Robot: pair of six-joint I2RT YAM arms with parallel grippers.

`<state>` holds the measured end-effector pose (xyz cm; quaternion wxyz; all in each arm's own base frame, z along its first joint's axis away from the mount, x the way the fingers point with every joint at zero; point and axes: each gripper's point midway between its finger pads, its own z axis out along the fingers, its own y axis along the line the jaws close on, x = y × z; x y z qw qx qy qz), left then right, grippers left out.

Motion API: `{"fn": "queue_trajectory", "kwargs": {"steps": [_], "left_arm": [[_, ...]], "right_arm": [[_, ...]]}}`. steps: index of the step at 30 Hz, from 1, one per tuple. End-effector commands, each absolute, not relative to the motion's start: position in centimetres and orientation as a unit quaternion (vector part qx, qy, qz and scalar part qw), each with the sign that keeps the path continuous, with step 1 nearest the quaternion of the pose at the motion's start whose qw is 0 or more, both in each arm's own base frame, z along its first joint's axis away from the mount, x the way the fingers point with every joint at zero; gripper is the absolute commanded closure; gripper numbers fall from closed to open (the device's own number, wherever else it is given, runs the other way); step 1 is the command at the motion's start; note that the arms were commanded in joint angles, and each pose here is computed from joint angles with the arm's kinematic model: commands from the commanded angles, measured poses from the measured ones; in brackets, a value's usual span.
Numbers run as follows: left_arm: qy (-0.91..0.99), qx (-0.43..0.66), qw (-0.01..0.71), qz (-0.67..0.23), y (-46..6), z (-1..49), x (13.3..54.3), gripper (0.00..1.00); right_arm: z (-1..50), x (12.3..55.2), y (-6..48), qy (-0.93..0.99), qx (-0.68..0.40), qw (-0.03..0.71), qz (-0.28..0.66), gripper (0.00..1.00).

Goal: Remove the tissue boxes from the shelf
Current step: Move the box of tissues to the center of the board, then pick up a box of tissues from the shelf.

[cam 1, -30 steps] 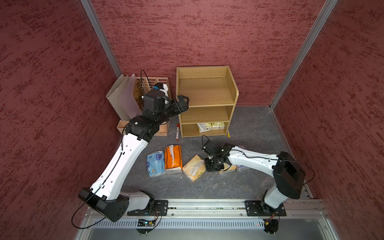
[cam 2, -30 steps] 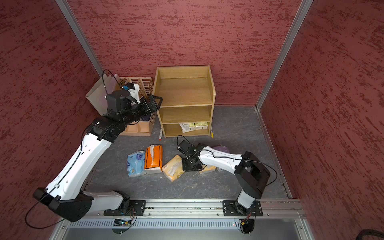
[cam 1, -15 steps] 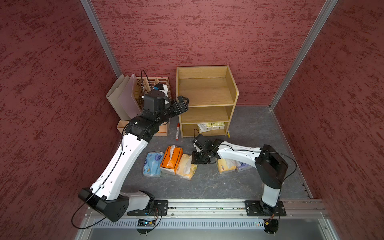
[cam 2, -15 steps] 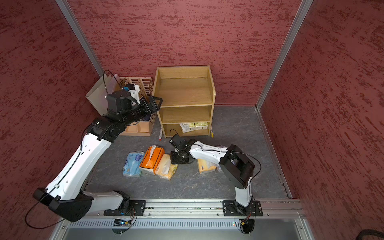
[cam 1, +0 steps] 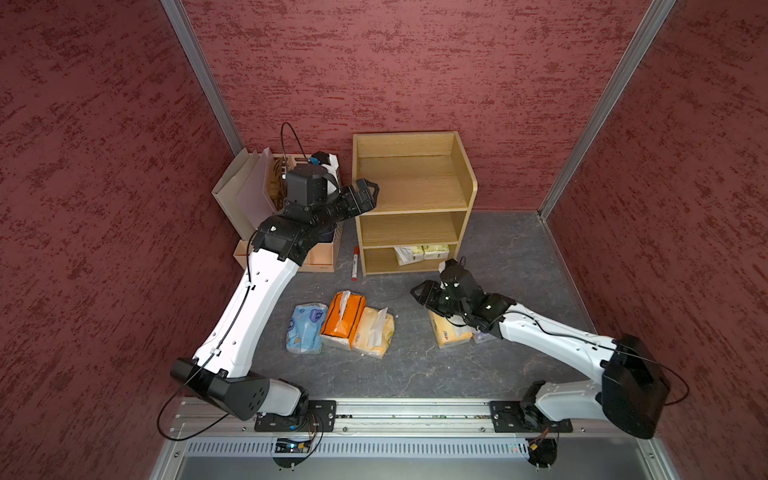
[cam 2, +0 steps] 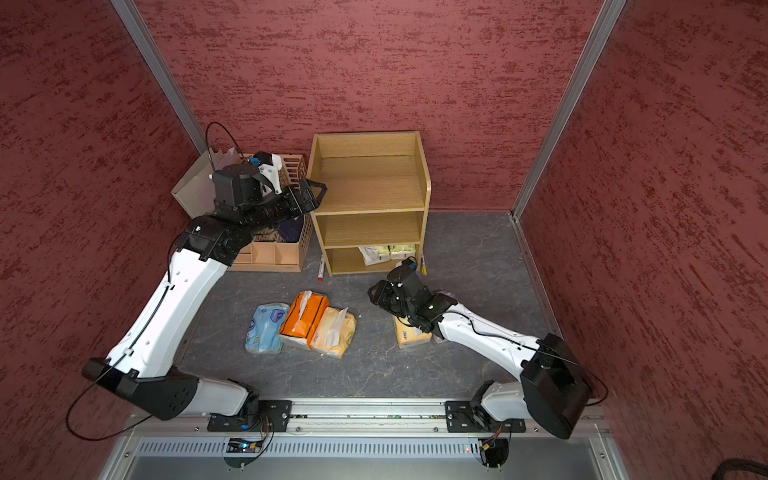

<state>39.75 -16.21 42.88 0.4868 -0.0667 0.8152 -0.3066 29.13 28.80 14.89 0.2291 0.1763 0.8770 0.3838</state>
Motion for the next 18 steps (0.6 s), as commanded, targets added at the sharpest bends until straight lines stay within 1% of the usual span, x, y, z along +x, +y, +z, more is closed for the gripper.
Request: {"fn": "queue_trajectory", "kwargs": {"steps": [1,2,5,8,11,18], "left_arm": [[0.821,-0.053,0.474,-0.313,-16.3,42.7,40.1,0.00],[0.821,-0.050,0.477,-0.309,-16.1,42.7,40.2,0.00],[0.826,-0.046,0.475,-0.299,-15.7,42.3,40.3,0.00],[0.830,-0.038,0.463,-0.310,-16.1,41.8,40.3,0.00],[0.830,-0.035,0.459,-0.314,-16.3,41.6,40.3,0.00],[0.830,-0.028,0.457,-0.319,-16.5,41.2,40.2,0.00]], "right_arm": [[15.7,33.4,30.5,0.817,0.260,0.245,0.452,0.49],[16.3,34.5,31.1,0.805,0.265,0.254,0.466,0.49],[16.8,37.1,32.4,0.792,0.284,0.271,0.468,0.49],[16.6,39.1,32.0,0.770,0.317,0.299,0.466,0.49],[15.2,40.0,30.2,0.757,0.359,0.313,0.446,0.48],[12.6,41.7,27.2,0.746,0.409,0.319,0.418,0.47]]}}
